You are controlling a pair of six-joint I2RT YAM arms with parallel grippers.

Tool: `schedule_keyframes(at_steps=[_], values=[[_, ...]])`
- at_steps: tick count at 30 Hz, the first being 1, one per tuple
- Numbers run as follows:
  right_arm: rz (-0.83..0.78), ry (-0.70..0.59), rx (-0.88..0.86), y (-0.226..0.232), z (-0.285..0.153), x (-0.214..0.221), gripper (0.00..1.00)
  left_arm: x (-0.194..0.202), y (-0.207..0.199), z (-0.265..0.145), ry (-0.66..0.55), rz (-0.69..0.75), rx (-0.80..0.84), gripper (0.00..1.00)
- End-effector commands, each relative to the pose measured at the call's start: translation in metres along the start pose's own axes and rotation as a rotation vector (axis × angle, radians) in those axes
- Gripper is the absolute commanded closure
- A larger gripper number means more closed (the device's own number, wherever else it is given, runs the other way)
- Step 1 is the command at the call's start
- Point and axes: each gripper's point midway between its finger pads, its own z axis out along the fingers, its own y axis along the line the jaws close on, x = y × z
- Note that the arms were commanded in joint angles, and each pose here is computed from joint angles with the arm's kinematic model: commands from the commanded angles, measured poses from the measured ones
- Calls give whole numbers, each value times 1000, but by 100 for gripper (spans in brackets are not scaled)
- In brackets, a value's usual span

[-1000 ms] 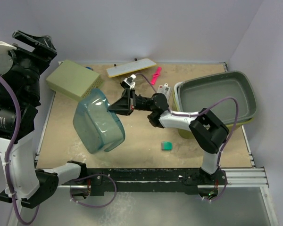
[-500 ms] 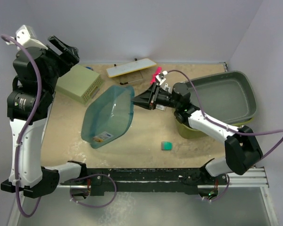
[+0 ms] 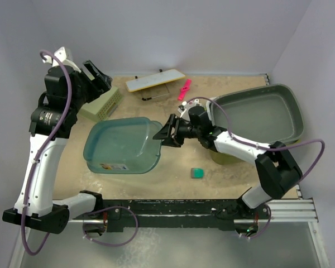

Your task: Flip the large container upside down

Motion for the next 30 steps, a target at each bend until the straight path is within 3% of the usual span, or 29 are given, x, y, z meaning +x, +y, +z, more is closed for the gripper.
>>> schedule_keyframes(at_steps=[1, 6, 9, 12, 16, 18, 21, 26, 30], values=[[-109, 75, 63, -7, 26, 19, 33, 15, 8, 7, 25, 25, 7, 25], [-183, 156, 185, -31, 39, 31, 24, 49, 31, 19, 112, 87, -46, 25], [-264, 134, 309, -47, 29, 23, 11, 74, 45, 23, 184, 132, -73, 25], [-414, 219, 353, -49, 14, 26, 12, 98, 54, 24, 252, 177, -70, 25], [-527, 164, 496, -45, -35, 16, 12, 137, 56, 19, 351, 248, -56, 25], [-594, 35, 595, -37, -69, -6, 11, 156, 51, 15, 387, 275, -42, 25], [-706, -153, 643, -7, -118, -31, 9, 186, 40, 17, 437, 191, 28, 24], [-751, -506, 752, 30, -203, -67, 1, 234, 2, 26, 492, 96, 140, 24], [-727, -618, 950, 13, -245, -91, 1, 290, -21, 32, 570, 123, 176, 24]])
